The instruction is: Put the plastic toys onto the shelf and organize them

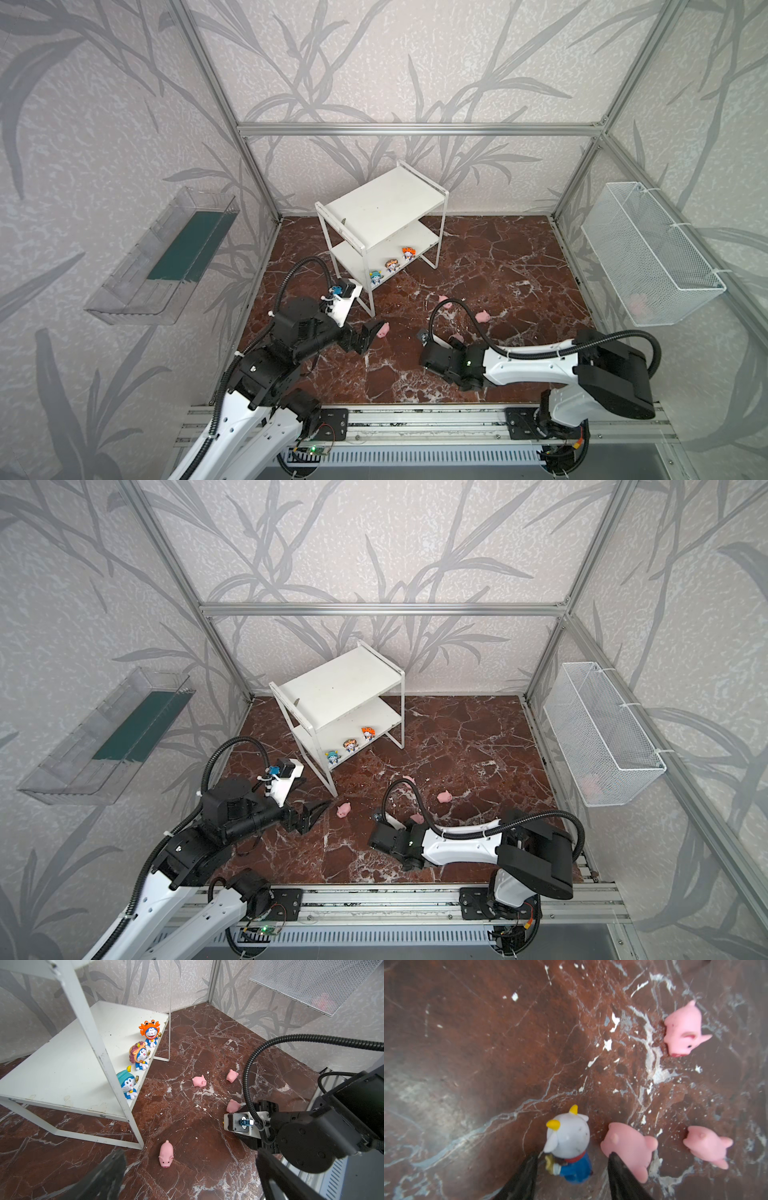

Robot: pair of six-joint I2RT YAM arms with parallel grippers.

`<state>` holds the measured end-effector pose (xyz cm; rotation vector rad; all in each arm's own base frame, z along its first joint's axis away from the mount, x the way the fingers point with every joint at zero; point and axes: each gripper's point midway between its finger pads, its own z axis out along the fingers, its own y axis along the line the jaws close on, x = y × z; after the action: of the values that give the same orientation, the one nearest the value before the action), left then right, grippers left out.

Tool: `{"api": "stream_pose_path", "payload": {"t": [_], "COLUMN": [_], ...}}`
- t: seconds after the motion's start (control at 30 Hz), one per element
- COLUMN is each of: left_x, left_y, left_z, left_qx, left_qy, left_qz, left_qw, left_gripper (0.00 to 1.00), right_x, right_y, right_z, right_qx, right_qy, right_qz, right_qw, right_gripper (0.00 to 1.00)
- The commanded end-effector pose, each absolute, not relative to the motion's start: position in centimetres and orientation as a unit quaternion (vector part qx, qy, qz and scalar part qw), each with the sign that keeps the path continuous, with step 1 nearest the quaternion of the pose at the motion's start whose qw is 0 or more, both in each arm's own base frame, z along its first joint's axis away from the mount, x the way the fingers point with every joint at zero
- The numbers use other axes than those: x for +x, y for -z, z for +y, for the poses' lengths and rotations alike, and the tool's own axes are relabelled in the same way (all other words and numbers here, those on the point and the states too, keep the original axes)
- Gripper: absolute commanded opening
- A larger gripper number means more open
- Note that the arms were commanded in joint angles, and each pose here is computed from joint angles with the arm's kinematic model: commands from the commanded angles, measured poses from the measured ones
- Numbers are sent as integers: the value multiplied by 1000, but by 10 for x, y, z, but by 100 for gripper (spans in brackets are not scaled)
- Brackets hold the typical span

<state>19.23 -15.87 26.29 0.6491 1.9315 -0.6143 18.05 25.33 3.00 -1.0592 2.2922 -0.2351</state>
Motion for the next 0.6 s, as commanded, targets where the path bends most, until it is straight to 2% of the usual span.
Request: {"api": "stream_pose_path", "payload": {"t": [0.0,0.13,0.27,0.4,0.57], "left_x": [192,191,190,190,191], "left_y": [-265,-266,-267,-268,-267], "left_z": [-160,-160,-160,-159,-159], "left_qx": [268,268,269,268,267], "left_qy": [259,260,261,261,260], "left_qz": [787,786,785,784,785], "left_qw": [491,493,493,496,495], "left_gripper": [99,99,99,99,99], "right_x": [193,190,183,176,178], "right_y": [-42,-38,-25,-20,-36], "right_z": [243,245,245,251,274], "right_qx": [-397,-413,-420,-422,-420], "right_qy": [172,211,215,192,127], "right_qz": [843,830,836,846,855], "right_qw": [320,309,281,263,278], "right_gripper": [53,53,47,34,28]}}
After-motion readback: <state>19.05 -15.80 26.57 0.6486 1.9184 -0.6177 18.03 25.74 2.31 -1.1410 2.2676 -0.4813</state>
